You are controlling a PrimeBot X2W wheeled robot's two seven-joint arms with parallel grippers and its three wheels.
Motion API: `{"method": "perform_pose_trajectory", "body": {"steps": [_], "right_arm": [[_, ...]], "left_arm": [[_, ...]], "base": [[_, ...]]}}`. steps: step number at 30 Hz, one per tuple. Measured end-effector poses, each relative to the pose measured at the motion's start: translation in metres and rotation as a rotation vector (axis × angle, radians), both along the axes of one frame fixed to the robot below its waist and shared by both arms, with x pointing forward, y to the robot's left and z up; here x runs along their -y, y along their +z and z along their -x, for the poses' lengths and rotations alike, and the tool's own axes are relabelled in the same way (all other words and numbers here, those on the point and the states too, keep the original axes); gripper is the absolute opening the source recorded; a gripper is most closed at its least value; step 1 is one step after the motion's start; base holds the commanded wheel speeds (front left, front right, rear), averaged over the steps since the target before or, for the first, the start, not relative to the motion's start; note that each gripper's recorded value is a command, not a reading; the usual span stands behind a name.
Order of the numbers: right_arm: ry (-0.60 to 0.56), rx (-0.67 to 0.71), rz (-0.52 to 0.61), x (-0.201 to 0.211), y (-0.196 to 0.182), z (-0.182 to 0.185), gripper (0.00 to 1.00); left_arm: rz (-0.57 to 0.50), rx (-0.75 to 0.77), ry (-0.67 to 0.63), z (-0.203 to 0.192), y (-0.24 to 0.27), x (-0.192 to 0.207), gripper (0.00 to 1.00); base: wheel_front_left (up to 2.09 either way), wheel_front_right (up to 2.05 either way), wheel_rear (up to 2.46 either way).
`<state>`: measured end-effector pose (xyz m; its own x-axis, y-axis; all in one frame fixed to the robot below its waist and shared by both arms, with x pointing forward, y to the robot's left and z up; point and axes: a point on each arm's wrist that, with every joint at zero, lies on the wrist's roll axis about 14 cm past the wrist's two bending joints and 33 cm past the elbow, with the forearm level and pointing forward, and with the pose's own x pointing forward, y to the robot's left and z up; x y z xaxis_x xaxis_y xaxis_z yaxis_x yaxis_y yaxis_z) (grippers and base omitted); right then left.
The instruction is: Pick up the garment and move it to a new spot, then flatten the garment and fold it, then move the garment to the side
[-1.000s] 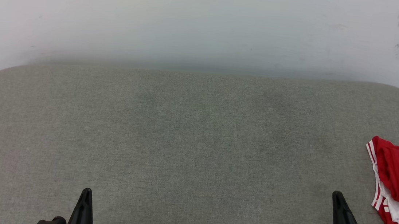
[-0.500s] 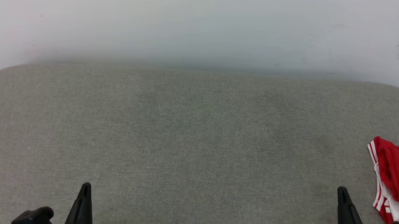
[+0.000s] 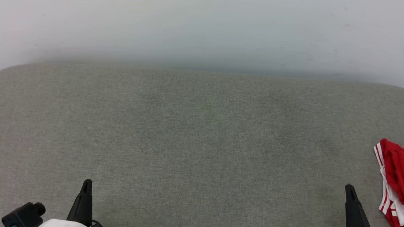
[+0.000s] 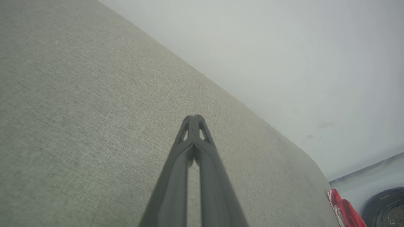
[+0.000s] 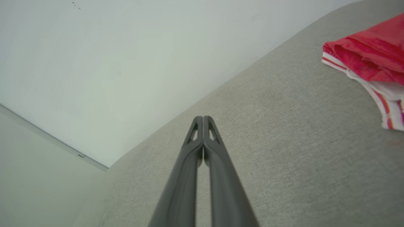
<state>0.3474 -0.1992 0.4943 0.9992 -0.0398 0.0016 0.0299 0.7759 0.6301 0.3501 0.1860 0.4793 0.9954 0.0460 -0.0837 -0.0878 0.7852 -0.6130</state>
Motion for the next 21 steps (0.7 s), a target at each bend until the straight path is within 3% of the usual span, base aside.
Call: {"method": "perform_pose_trajectory", "body": {"steps": [21], "right_arm": [[-0.006,-0.009,-0.274,0.003,0.001,-0.013,0.0]], "left_arm": [[0.283,0.001,0.008,-0.012,0.003,-0.003,0.0]], "base": [[0.0,0.0,0.0]]}}
